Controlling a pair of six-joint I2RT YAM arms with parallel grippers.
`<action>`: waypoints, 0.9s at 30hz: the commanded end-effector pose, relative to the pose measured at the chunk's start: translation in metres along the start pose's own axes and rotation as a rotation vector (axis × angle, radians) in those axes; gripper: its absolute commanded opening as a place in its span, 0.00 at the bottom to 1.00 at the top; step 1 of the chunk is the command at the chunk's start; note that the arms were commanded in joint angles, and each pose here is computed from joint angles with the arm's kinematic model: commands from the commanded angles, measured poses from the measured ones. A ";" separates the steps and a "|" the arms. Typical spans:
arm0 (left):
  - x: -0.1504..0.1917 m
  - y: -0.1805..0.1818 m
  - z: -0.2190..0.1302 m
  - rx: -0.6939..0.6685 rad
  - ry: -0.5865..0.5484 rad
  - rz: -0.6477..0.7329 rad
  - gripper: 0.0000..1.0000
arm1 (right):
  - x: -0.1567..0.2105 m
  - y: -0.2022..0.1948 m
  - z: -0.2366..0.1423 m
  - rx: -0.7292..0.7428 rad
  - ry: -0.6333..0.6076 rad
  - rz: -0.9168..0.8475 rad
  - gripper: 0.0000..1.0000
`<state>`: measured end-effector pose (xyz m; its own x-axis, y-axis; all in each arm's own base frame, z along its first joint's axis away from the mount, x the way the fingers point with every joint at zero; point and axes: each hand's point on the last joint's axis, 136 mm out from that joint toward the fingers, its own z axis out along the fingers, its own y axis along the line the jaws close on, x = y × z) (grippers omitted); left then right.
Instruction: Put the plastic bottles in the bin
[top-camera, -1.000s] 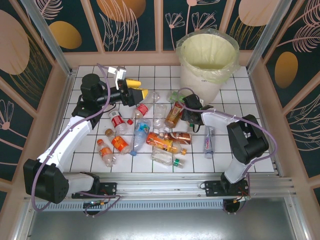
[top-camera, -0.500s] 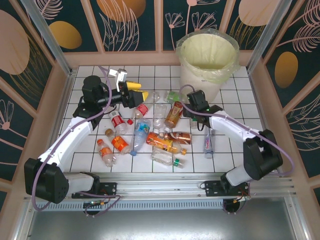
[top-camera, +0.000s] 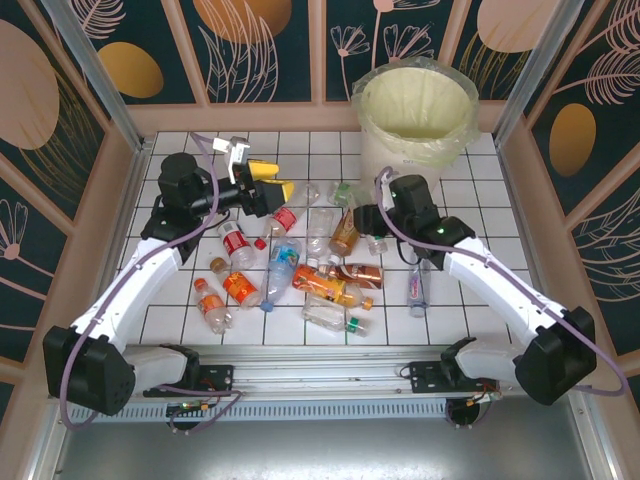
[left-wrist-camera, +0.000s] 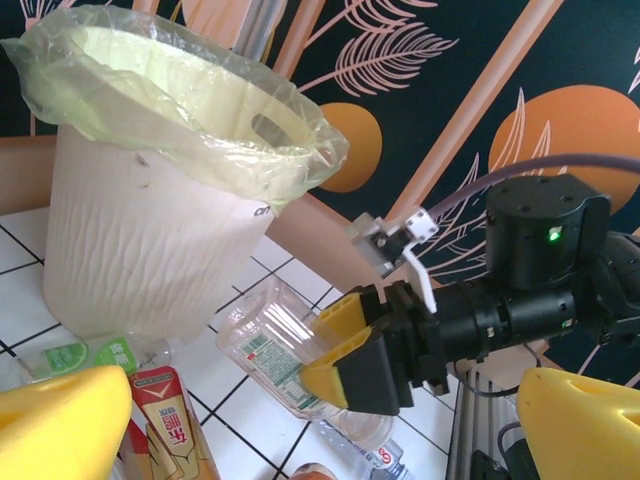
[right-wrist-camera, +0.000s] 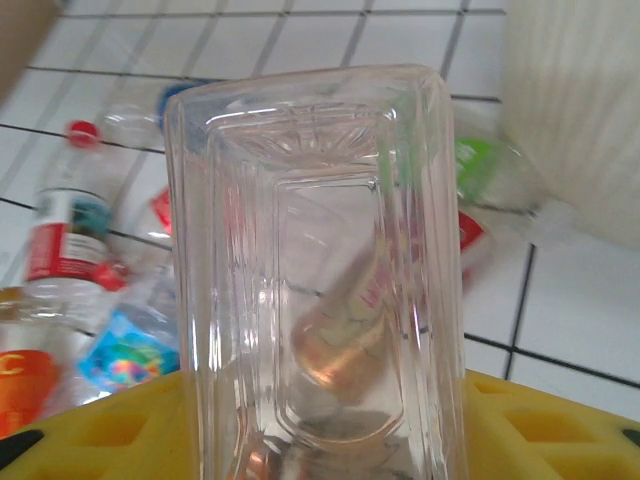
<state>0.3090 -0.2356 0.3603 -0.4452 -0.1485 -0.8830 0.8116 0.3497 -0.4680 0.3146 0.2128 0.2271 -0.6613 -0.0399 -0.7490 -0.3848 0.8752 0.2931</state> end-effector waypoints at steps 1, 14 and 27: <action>-0.007 -0.008 -0.004 0.005 -0.037 0.064 0.99 | -0.052 0.035 -0.028 -0.124 -0.123 -0.039 0.57; -0.012 -0.017 -0.009 0.007 -0.056 0.090 0.99 | -0.174 0.038 -0.061 -0.108 -0.386 -0.087 0.57; -0.013 -0.024 -0.011 0.031 -0.064 0.108 0.99 | -0.252 -0.029 -0.081 0.017 -0.602 -0.009 0.56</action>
<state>0.2986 -0.2302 0.3735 -0.3873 -0.1688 -0.9064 0.8315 0.3607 -0.4225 0.4281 0.1664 0.4240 -0.2664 0.1795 -0.9470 -0.3702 0.8881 0.2724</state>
